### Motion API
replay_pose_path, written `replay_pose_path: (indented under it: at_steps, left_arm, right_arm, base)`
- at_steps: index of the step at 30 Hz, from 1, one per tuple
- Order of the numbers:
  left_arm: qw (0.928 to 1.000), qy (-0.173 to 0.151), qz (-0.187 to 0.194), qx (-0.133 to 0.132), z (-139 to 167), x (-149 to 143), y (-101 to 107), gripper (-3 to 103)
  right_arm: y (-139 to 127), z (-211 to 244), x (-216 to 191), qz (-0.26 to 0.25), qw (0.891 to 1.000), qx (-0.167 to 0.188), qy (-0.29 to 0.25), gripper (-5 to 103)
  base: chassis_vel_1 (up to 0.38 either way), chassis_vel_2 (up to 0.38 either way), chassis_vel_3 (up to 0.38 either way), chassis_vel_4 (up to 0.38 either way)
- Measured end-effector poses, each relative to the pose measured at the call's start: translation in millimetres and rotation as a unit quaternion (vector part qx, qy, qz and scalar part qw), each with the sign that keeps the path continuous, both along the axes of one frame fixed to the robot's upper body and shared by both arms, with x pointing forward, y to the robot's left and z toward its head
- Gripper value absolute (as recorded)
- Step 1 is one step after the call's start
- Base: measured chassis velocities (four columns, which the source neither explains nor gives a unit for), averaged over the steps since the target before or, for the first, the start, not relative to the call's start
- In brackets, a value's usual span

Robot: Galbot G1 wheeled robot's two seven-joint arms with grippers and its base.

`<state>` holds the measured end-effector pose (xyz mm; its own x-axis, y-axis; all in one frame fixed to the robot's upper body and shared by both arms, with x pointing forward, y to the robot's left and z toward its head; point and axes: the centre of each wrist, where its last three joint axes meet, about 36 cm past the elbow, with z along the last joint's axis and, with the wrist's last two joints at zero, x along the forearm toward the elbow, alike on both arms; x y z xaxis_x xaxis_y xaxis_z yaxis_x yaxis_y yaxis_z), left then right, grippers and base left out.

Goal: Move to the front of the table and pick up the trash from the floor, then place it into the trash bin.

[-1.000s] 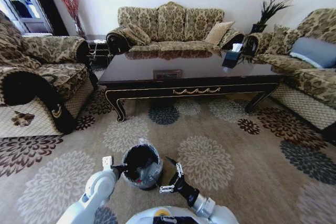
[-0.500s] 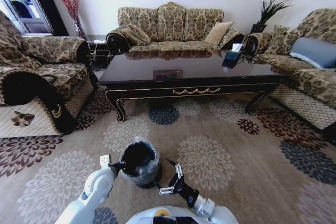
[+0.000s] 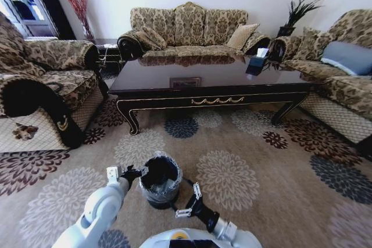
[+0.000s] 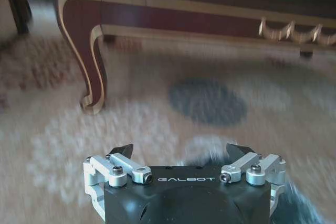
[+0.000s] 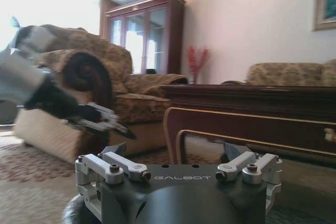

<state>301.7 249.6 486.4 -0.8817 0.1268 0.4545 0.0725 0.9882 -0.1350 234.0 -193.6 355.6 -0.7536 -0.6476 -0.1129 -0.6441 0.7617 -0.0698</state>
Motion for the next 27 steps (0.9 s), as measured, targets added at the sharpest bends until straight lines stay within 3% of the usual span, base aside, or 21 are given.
replay_pose_path:
  at_steps: [1, 5, 6, 8, 10, 14, 16, 20, 27]
  left_arm:
    - [1.0000, 0.000, 0.000, 0.000, 0, 0, 0, 97]
    - [0.9951, -0.089, 0.043, 0.009, -6, -9, 16, 100]
    - [0.9951, -0.089, 0.043, 0.009, -6, -9, 16, 100]
    - [0.9915, -0.115, 0.054, 0.026, -14, -11, 22, 100]
    - [0.9848, -0.152, 0.058, 0.060, -30, -14, 29, 100]
    - [0.9836, -0.159, 0.057, 0.064, -36, -22, 30, 100]
    - [0.9808, -0.174, 0.054, 0.069, -49, -45, 32, 100]
    - [0.9757, -0.195, 0.048, 0.089, -72, -73, 40, 100]
    - [0.9668, -0.225, 0.040, 0.114, -103, -113, 55, 100]
  right_arm:
    - [0, 0, 0, 0.000, 1.000, 0.000, 0.000, 100]
    - [-25, 1, 15, -0.102, 0.995, 0.015, -0.010, 100]
    - [-25, 1, 15, -0.102, 0.995, 0.015, -0.010, 100]
    - [-34, 4, 19, -0.147, 0.989, 0.021, -0.011, 100]
    - [-52, 7, 23, -0.216, 0.976, 0.028, -0.015, 100]
    - [-64, 2, 24, -0.248, 0.968, 0.026, -0.023, 100]
    - [-82, -14, 24, -0.288, 0.957, 0.015, -0.027, 100]
    - [-96, -26, 20, -0.317, 0.948, 0.009, -0.031, 100]
    - [-104, -33, 20, -0.327, 0.944, 0.006, -0.042, 100]
  base:
    - [0.000, 0.000, 0.000, 0.000]
    - [0.000, 0.000, 0.000, 0.000]
    - [0.000, 0.000, 0.000, 0.000]
    - [0.000, 0.000, 0.000, 0.000]
    - [0.000, 0.000, 0.000, 0.000]
    - [0.000, 0.000, 0.000, 0.000]
    - [0.000, 0.000, 0.000, 0.000]
    - [0.000, 0.000, 0.000, 0.000]
    - [0.000, 0.000, 0.000, 0.000]
